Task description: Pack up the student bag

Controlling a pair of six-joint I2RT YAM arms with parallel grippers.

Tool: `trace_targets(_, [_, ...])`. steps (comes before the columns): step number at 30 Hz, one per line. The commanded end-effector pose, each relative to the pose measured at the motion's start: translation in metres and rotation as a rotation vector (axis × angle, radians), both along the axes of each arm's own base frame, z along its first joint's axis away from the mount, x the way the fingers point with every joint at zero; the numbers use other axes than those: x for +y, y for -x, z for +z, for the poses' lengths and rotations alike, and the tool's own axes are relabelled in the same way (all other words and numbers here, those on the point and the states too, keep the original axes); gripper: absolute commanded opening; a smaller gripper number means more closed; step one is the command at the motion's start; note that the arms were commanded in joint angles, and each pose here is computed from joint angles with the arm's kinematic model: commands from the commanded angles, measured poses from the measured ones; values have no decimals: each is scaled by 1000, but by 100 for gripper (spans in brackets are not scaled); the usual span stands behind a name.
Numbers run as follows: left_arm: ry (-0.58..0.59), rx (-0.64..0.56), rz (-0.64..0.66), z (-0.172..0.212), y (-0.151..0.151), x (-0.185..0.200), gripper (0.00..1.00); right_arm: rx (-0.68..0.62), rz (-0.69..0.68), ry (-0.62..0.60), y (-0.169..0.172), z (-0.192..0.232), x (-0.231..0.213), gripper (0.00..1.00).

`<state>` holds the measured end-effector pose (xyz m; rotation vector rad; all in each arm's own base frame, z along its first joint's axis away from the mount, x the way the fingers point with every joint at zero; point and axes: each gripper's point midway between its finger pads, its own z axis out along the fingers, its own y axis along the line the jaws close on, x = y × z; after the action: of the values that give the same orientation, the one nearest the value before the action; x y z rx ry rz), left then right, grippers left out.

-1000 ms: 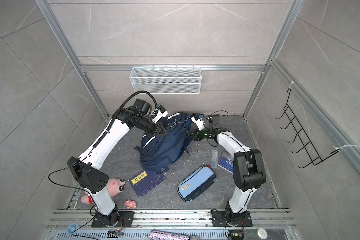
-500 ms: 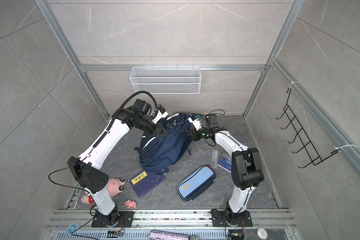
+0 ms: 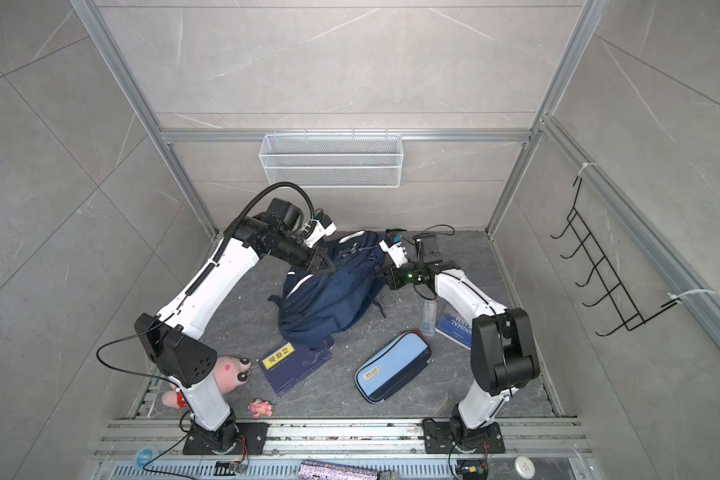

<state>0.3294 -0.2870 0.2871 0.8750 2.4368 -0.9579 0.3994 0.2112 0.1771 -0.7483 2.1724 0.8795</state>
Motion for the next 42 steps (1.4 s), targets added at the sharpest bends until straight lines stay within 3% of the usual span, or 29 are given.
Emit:
trace_targets(1, [133,-158,15,47,-15,-8,0,3,80,-13,30,12,15,0])
trace_targets(6, [56,-169,149,30,-41,3,0,4,135,-25,55,23,25,0])
trace_targets(12, [94,-175,325,29,-72,14,0,20,216,40,87,18,40,0])
trace_targets(20, [92,-174,426,27,-92,21,0,38,277,60,116,20,52,0])
trace_targets(27, [186,-188,295,40,-76,4,0,47,139,69,91,15,42,7])
trace_targets(34, [283,-144,61,50,-34,-13,0,81,68,16,70,16,35,27])
trace_targets(42, [277,-88,-25,42,-10,-12,0,79,35,46,64,14,22,26])
